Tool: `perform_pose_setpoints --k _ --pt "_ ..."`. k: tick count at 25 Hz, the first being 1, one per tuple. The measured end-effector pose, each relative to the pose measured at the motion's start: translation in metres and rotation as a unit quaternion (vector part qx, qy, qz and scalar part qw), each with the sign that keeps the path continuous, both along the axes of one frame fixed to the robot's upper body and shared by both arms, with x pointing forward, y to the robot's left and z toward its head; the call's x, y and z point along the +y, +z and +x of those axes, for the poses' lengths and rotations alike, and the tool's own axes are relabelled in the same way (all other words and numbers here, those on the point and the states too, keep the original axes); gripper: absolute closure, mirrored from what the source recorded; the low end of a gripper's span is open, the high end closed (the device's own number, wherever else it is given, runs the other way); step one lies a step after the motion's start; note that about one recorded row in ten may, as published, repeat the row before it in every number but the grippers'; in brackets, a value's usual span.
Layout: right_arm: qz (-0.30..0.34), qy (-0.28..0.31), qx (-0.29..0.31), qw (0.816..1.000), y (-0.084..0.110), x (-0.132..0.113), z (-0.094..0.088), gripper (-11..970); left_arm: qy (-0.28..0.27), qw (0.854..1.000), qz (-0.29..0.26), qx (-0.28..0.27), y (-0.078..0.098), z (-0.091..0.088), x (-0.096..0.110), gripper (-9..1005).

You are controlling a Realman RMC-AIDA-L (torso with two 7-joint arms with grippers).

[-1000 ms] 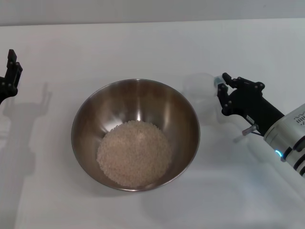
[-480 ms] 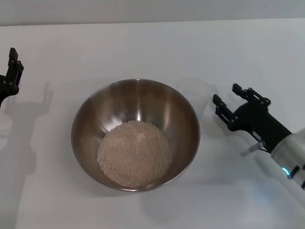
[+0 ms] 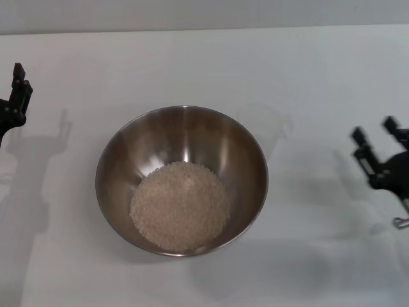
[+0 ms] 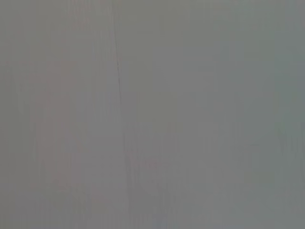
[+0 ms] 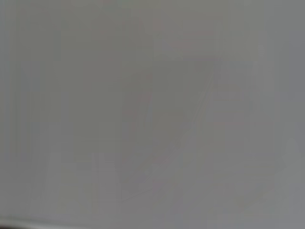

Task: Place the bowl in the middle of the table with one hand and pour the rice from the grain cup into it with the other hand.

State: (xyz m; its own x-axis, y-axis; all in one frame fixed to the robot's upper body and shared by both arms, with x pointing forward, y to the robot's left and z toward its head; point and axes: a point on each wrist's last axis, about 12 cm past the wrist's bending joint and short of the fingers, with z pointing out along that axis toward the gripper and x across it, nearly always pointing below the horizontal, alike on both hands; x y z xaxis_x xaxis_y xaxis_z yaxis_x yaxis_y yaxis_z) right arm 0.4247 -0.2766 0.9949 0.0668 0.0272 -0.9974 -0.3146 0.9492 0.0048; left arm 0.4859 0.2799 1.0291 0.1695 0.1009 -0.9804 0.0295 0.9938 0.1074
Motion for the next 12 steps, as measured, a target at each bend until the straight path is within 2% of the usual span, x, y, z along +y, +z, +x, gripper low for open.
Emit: perform_pose_setpoints --k 7,12 --pt "0.032 -0.119 -0.057 0.991 0.01 -0.035 -0.036 271 0.001 1.0 0.002 0.003 -0.001 -0.001 0.001 262" --pt "0.032 -0.177 -0.08 0.98 0.014 -0.049 -0.052 172 0.006 1.0 0.002 0.003 -0.002 -0.002 0.003 261"
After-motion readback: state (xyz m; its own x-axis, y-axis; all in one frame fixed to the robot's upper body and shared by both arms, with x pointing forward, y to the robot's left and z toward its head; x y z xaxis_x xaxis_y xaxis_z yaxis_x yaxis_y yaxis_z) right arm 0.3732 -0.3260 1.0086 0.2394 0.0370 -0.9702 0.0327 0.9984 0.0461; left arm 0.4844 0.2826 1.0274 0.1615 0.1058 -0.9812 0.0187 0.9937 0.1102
